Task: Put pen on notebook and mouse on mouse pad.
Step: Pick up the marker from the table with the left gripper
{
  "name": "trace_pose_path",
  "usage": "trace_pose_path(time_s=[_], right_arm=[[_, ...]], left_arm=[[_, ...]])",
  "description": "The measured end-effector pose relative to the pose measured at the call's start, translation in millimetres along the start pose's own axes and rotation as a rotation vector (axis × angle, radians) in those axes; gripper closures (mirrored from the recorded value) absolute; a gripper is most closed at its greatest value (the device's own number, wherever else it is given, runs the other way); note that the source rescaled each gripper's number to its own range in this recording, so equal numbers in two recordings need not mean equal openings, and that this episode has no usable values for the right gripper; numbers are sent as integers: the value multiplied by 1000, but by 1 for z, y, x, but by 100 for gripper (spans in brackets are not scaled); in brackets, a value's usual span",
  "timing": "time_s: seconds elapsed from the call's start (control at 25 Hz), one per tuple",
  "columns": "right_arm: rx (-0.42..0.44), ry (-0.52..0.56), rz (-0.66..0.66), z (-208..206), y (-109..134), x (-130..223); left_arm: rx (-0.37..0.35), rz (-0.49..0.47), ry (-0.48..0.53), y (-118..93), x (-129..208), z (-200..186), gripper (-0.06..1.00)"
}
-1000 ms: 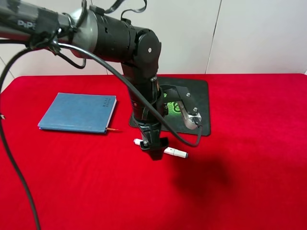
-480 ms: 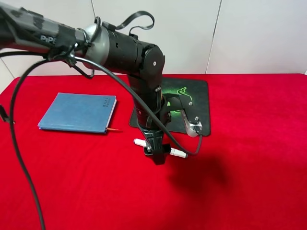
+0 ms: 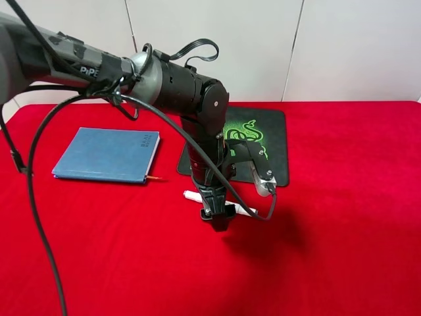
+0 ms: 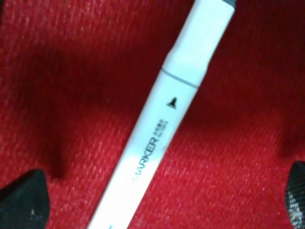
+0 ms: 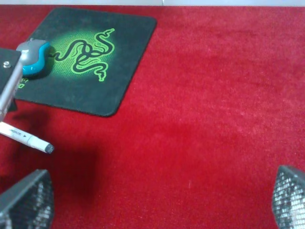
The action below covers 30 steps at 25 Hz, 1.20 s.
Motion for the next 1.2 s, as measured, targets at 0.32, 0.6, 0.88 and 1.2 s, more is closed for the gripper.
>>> trace_pose_path(time_s=[0.32, 0.6, 0.88, 1.2], right_arm=[[0, 0, 0, 0, 0, 0], [0, 0, 0, 0, 0, 0], [0, 0, 0, 0, 0, 0], [0, 0, 0, 0, 0, 0]], left_arm=[[-1, 1, 9, 1, 1, 7, -4], [4, -2, 16, 1, 1, 11, 7], [19, -16, 8, -1, 0, 11, 32], [20, -18, 7, -1, 0, 11, 61]])
Point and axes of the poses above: a point on each arm's last joint axis where the gripper is mounted, z pointing out along that axis toward the gripper, y along the wrist's bending axis when the last joint is at zero, x = y × z, the point moved 5 cm from there along z, pointing out along that axis toward the gripper, and after that the axes turned 15 degrees about -z, right-handed, at the moved point
